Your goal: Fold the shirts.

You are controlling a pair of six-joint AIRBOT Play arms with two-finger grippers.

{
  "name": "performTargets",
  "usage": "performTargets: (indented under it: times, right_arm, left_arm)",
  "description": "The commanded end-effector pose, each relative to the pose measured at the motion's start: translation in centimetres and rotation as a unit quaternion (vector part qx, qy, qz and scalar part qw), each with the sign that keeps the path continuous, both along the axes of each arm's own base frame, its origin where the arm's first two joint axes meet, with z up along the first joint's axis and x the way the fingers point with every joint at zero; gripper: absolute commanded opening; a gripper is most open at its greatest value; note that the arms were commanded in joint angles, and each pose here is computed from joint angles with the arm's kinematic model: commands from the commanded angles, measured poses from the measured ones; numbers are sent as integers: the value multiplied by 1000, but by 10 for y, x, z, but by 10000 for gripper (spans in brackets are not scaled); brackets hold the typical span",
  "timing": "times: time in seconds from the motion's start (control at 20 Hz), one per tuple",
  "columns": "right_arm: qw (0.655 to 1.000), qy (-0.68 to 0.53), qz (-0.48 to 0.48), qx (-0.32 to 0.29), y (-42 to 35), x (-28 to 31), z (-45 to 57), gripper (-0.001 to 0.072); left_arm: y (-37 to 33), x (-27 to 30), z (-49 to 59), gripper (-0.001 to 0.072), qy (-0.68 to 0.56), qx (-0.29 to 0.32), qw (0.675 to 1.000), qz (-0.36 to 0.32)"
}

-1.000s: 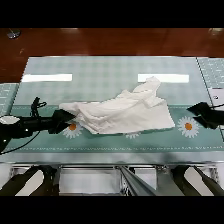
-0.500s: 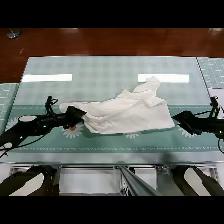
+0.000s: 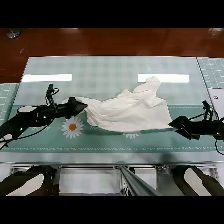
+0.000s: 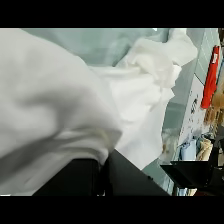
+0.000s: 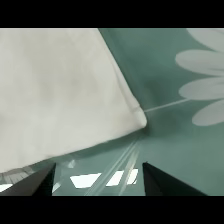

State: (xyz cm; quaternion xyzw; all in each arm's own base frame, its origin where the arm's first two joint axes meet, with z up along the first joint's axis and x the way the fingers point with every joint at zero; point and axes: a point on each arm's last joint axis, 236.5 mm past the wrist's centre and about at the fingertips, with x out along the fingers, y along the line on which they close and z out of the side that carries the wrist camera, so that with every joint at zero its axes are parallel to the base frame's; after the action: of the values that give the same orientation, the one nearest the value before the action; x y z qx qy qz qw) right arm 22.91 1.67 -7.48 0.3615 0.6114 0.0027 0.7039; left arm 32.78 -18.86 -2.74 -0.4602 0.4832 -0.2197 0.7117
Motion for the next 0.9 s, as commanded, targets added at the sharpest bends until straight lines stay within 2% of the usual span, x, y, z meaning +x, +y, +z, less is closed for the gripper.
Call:
performTargets:
  times: [0.0,0.15,0.45,0.5,0.55,0.6,0.75,0.85]
  right_arm:
    - [999,-4,-17,39,11,11,0,621]
    - [998,8,-37,58,14,23,-16,621]
    - [998,18,9,59,54,74,-27,617]
    - [998,13,25,57,63,83,-25,522]
    - [998,6,40,55,70,93,-21,303]
    - [997,-10,63,50,76,105,-15,29]
    - [991,-82,105,33,80,149,38,30]
    - [976,-172,135,-5,73,188,116,30]
  left_arm:
    - [-5,-2,6,26,-16,-2,1000,-22]
    - [-6,-2,6,27,-16,-2,1000,-23]
    - [-7,-4,8,26,-25,1,999,-33]
    - [-9,-7,9,26,-26,-1,999,-42]
    - [-11,-10,11,26,-29,-1,998,-51]
    - [-12,-14,12,26,-36,9,997,-71]
    - [-11,-16,38,25,-59,45,989,-130]
    - [2,6,86,25,-105,85,982,-134]
